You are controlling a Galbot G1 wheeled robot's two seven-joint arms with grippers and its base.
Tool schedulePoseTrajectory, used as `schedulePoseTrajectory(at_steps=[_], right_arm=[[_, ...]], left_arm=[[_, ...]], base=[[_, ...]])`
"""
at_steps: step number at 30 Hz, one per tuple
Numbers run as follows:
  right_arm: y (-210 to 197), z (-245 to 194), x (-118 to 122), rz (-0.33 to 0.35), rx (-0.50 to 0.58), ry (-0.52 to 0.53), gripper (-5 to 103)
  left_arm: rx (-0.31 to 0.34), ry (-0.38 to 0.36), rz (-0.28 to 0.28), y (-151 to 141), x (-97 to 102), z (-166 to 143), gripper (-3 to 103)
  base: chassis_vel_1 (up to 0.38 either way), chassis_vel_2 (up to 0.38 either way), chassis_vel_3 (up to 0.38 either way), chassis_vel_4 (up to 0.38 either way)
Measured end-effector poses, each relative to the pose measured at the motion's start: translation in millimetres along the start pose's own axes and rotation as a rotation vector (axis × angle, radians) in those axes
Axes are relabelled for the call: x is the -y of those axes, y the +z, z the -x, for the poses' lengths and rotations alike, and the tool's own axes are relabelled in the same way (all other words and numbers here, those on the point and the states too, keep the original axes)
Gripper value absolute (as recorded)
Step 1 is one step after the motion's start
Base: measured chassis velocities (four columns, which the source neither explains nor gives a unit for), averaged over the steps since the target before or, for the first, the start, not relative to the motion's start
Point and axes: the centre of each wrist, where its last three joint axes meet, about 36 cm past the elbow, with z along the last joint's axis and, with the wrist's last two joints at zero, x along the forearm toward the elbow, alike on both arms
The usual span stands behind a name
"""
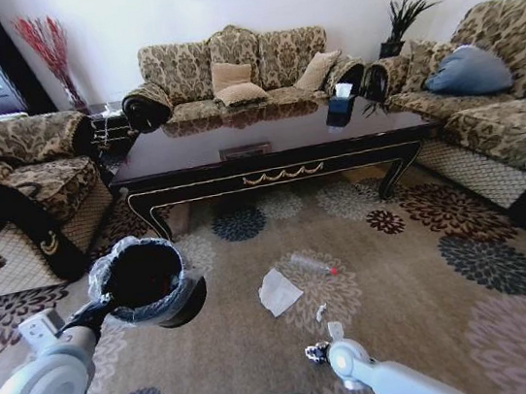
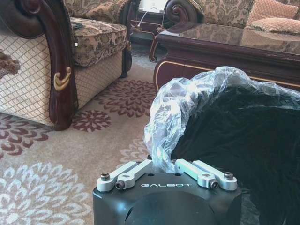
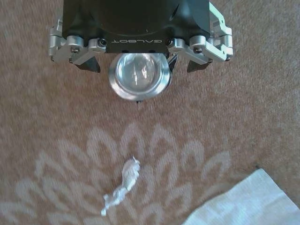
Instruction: Move to the front of the table and pick up the trash from the floor, then place it into the trash bin.
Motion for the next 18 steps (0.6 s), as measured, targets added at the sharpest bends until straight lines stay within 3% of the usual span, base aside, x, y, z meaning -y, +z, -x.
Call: schedulePoseTrajectory(at_steps=[18], right_arm=[[-9,16,1,0.040,-0.021,0.031,100]], left_arm=[[-0.001,-0.003,0.000,0,-1.3,1,3]], base=[[0.000,0.000,0.000,0.000]])
